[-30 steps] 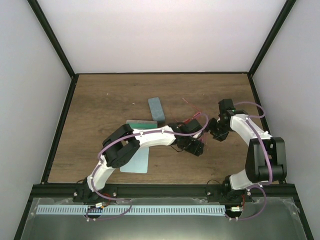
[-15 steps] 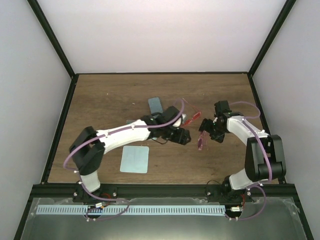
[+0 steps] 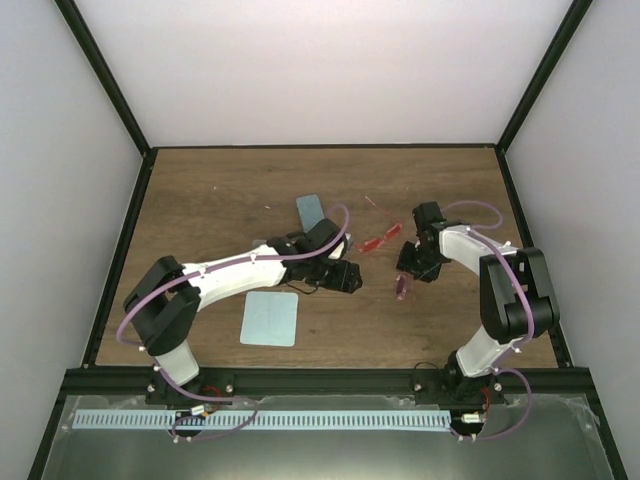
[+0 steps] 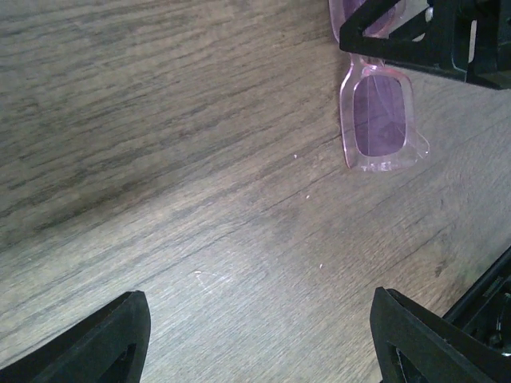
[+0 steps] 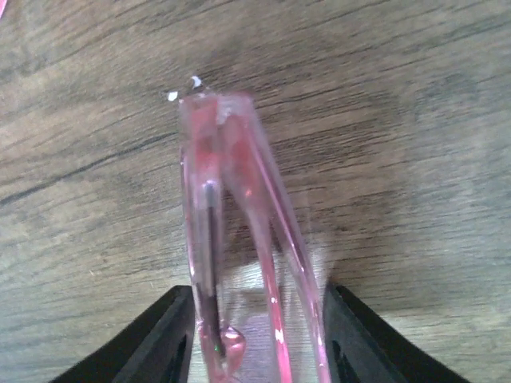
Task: Organize the sunglasses
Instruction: Adjust the sunglasses at the center of the board.
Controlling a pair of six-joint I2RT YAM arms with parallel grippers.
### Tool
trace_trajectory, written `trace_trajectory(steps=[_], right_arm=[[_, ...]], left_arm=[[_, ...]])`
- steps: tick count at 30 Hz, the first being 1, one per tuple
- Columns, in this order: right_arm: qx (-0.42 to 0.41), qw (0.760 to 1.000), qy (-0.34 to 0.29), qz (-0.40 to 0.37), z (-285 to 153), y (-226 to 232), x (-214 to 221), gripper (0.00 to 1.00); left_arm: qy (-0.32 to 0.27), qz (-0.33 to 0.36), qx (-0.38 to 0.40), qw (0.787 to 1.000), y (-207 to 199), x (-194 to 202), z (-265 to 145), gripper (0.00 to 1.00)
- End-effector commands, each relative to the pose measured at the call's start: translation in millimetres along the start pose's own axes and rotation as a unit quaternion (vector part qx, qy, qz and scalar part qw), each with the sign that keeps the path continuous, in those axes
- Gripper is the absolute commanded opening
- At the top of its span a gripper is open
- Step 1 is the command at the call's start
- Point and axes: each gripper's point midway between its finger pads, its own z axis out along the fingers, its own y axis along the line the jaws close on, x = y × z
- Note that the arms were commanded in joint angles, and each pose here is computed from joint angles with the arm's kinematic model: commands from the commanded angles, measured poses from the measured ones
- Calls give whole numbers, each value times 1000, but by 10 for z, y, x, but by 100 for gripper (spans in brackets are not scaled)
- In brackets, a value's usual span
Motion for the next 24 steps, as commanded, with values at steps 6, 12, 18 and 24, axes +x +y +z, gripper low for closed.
trace_trajectory(steps=[6,12,18,24], right_arm=[[41,999,-7,-13,-30,-38,-32,28],[77,996,-29,-18,-219,-133,-99,27],[171,983,-61,-22,-520,-369,-252,27],[303,949,-81,-39,-648,-680,-346,27]], left_arm=[[-22,-7,2,1000,53,-52,-91,76],[-29,-4,-3,1000,77,-65,-115,75],[-35,-2,-3,999,83,-80,-132,75],[-40,0,1,999,62,-91,-165,75]])
